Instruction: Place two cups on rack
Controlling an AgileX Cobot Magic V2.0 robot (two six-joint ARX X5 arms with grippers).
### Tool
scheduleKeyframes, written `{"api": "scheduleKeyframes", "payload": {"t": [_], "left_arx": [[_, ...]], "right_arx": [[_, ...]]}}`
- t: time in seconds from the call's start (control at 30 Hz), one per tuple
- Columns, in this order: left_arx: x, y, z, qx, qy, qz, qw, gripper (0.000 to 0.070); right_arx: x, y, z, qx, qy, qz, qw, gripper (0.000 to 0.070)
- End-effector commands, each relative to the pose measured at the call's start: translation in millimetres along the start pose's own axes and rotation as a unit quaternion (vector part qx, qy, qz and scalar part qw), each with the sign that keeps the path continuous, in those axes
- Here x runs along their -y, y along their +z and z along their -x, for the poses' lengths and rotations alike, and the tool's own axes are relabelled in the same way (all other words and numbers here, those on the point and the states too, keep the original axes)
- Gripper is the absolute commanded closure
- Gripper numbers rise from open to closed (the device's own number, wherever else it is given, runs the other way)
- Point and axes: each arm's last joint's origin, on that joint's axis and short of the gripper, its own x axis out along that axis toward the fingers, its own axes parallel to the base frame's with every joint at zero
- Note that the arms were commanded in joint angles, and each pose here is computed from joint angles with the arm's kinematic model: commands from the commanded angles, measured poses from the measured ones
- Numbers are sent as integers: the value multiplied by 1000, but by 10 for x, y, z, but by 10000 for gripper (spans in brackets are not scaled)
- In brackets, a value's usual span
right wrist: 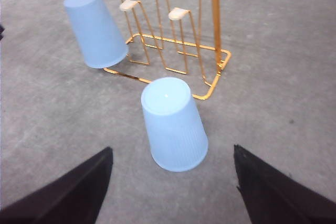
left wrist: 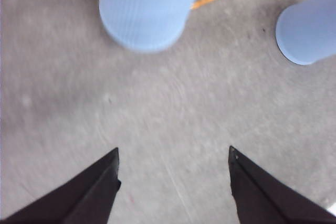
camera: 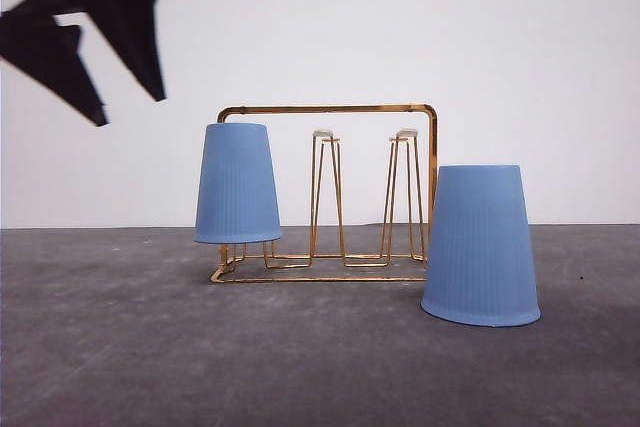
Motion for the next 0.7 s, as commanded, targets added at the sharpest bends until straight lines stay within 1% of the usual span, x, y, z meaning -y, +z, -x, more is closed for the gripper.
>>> {"api": "scheduleKeyframes", "payload": {"t": [0.0,0.13,0.23,0.3,0.43,0.67], "left_arx": [[-23,-124,-2,15,-1,30,999,323],[-43,-401,32,38,-2,56,998,322],[-38,-505,71,46,-3,63,997,318],[-33,-522,99,51,-3,63,997,317],[-28,-524,120,58,-4,68,996,317],[-28,-523,120,58,-4,71,996,317]], "right_arx": [[4,71,-61,3,8,8,1000,217],[57,132,-342,-18,23,9,1000,158],[92,152,-569,-33,34,11,999,129],[114,152,-732,-42,35,13,998,116],[149,122,-1058,-55,24,20,998,106],[179,-17,-1501,-80,40,26,996,103]]}}
